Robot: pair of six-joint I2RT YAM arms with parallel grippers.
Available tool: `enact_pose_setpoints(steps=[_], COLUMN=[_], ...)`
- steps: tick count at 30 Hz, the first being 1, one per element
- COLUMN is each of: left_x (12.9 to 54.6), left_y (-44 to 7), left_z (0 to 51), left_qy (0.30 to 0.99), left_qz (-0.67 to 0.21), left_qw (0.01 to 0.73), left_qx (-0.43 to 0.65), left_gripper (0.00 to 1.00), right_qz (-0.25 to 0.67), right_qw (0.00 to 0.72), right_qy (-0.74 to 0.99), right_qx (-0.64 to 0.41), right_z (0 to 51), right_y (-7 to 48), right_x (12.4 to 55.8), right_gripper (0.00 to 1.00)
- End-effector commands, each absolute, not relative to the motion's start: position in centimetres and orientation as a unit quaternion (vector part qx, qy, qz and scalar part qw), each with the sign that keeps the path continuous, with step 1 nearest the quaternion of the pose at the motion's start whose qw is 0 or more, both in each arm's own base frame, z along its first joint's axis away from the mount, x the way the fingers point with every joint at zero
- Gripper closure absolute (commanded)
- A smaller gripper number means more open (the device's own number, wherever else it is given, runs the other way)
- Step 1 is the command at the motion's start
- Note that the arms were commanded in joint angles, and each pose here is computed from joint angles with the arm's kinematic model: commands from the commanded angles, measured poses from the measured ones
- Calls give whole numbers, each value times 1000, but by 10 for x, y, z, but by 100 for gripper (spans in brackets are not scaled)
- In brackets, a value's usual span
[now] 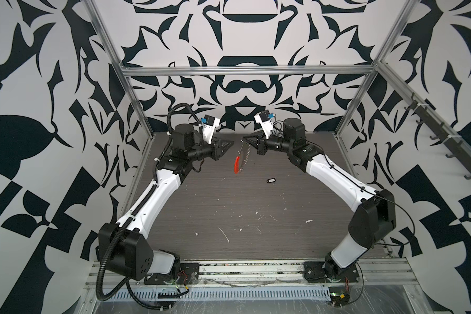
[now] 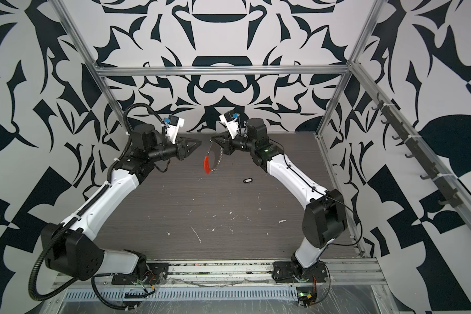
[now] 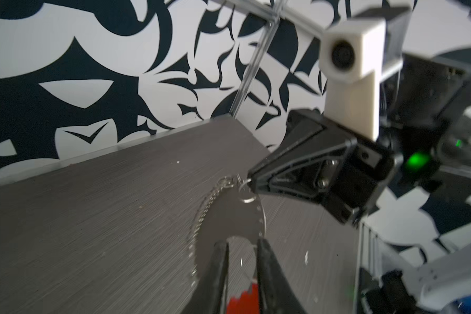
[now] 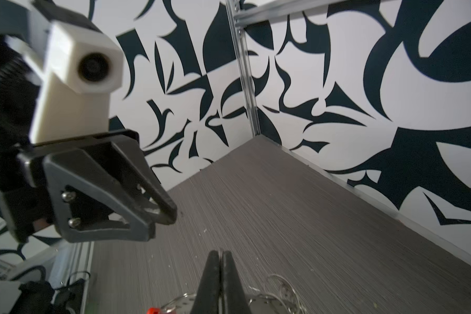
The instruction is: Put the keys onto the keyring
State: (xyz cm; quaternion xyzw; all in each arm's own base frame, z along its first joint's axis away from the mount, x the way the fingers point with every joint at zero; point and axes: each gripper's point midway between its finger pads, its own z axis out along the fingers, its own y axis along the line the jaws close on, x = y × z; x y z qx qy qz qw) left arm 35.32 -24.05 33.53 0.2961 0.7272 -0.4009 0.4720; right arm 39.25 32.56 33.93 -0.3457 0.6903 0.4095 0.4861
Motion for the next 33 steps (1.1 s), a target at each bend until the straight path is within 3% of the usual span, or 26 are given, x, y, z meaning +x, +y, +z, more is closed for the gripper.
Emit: enact_pose_setpoints(steps=[1,6,12,33], left_x=[321,329,336,337], left_y=[-243,-240,-245,-254], left_z=[305,312,320,322], left_qy=[677,667,658,655], left_qz=[-358,-349,-391,-440], left_qw=[467,475,448,419], left_qx=[441,456,462,449], left_gripper=[82,84,79,80], right_qz=[394,414,429,466], right_qw=[514,498,487,485], right_qy=[643,634,628,603], right_qx=[-409,-423,-430,-429], right_z=[363,361,361,376], right_y=[330,335,340,356], right_x=[378,364,352,344], right_gripper=[100,100,100,100])
